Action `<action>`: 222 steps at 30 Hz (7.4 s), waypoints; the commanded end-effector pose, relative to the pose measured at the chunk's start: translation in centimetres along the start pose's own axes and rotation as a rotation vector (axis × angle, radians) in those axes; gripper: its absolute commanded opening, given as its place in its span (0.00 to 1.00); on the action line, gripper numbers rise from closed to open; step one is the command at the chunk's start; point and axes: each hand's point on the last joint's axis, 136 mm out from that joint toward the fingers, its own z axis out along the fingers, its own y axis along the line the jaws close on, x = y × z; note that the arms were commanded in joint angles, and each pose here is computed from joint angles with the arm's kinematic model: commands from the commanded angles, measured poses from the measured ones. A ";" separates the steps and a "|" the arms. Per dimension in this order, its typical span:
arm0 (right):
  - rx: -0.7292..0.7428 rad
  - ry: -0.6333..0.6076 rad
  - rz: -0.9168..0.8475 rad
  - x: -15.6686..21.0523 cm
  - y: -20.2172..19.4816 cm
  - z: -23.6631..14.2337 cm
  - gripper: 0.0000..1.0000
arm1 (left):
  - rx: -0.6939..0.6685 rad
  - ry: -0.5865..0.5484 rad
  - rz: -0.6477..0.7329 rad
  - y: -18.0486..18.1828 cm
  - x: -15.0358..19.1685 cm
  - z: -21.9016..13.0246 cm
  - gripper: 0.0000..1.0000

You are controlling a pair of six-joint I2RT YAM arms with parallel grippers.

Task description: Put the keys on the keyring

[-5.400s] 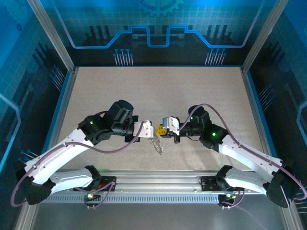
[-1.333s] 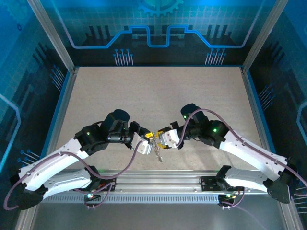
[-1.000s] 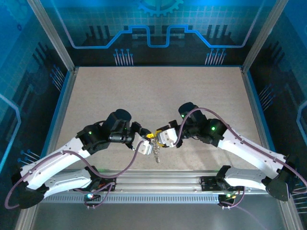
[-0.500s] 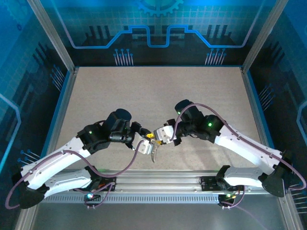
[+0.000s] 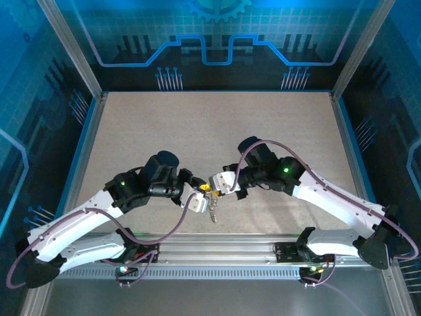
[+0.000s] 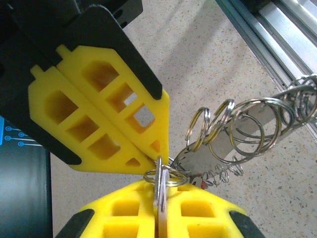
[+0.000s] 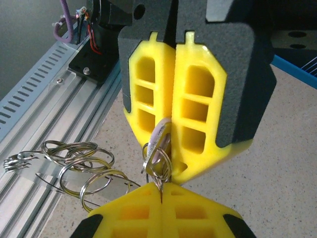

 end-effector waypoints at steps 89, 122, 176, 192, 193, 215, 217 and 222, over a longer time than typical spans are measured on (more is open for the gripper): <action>-0.026 -0.073 0.019 -0.4 2.8 -0.2 0.21 | -0.152 -0.120 -0.059 3.1 -2.3 -0.7 0.00; -0.076 0.032 0.347 1.7 2.5 0.9 0.13 | -0.166 -0.090 -0.096 3.0 -1.2 0.0 0.00; 0.111 -0.266 0.287 0.5 1.0 0.4 0.00 | -0.207 -0.065 -0.120 2.9 -0.3 0.1 0.00; 0.214 -0.352 0.397 0.6 -1.0 -1.7 0.00 | -0.214 -0.044 -0.159 1.5 1.1 0.5 0.00; 0.215 -0.333 0.402 0.8 -1.0 -1.5 0.00 | -0.216 -0.045 -0.159 1.6 1.0 0.4 0.00; 0.248 -0.036 0.389 2.6 -1.3 0.3 0.00 | -0.040 0.071 -0.055 3.7 0.2 0.5 0.00; 0.258 -0.028 0.409 2.5 -1.7 0.1 0.00 | -0.028 0.079 -0.053 3.8 0.2 0.7 0.00; 0.266 -0.066 0.427 1.7 -2.0 -0.3 0.00 | -0.038 0.075 -0.045 4.2 0.1 1.0 0.00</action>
